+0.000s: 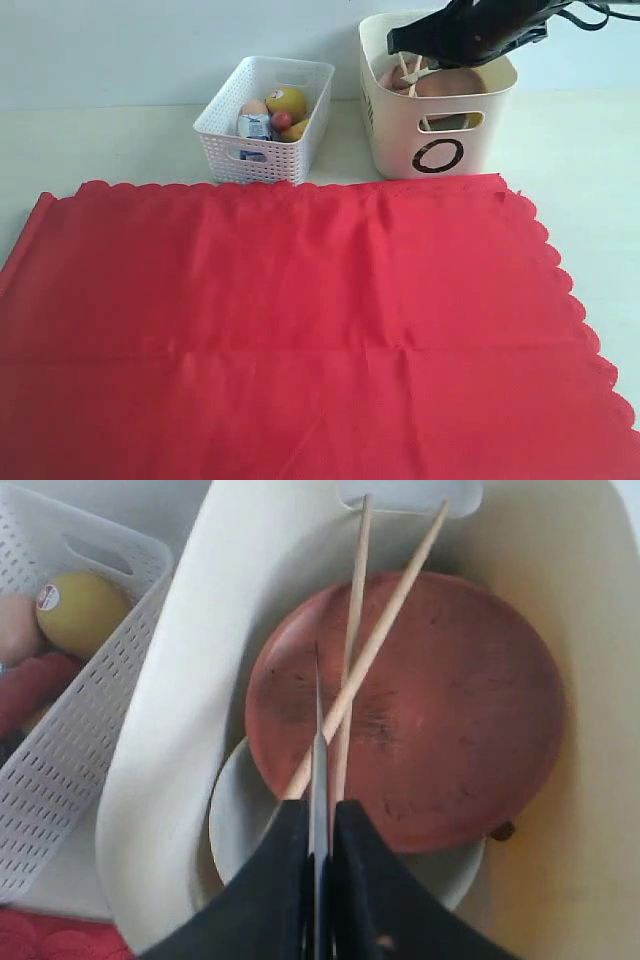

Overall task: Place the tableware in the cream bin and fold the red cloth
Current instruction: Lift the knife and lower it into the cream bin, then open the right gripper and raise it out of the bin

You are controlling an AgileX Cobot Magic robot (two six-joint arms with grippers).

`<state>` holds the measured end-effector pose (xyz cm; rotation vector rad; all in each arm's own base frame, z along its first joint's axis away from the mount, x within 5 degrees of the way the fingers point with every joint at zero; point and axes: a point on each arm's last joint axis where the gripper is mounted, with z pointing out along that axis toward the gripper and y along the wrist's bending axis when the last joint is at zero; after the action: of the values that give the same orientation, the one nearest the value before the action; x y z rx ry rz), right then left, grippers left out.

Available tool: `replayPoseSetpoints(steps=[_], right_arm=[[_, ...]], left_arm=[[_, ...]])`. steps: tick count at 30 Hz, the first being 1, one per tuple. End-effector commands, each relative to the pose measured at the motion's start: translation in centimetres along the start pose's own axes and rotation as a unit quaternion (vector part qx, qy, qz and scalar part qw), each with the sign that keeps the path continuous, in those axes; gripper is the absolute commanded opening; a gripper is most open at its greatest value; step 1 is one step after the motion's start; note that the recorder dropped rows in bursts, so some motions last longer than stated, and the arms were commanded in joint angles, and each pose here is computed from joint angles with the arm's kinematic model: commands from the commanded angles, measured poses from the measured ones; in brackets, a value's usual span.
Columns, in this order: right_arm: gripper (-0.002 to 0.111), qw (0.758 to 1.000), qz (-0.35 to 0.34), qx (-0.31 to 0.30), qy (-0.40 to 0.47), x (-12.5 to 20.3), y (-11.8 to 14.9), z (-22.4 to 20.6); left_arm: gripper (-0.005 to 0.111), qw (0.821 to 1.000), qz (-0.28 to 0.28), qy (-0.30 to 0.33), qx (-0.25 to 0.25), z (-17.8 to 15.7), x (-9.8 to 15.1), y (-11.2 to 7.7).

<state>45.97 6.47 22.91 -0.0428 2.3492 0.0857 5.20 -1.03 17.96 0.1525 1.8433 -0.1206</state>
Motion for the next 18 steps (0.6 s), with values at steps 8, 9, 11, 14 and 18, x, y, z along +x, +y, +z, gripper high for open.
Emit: replayPoseSetpoints(steps=[8,9,11,14,18], right_arm=[[0.039,0.999,0.051,-0.009,-0.018,0.2,0.1,1.3],[0.043,0.998,0.051,-0.010,-0.020,0.1,0.1,1.2],[0.047,0.998,0.051,-0.009,-0.019,-0.2,0.1,0.6],[0.049,0.999,0.020,0.001,-0.031,-1.4,0.0,-2.1],[0.049,0.996,-0.033,0.032,-0.074,-3.9,-0.5,-8.1]], left_arm=[[0.000,1.000,-0.001,-0.006,0.001,0.0,-0.2,0.0],[0.000,1.000,-0.001,-0.006,0.001,0.0,-0.2,0.0],[0.000,1.000,-0.001,-0.006,0.001,0.0,-0.2,0.0],[0.000,1.000,-0.001,-0.006,0.001,0.0,-0.2,0.0],[0.000,1.000,-0.001,-0.006,0.001,0.0,-0.2,0.0]])
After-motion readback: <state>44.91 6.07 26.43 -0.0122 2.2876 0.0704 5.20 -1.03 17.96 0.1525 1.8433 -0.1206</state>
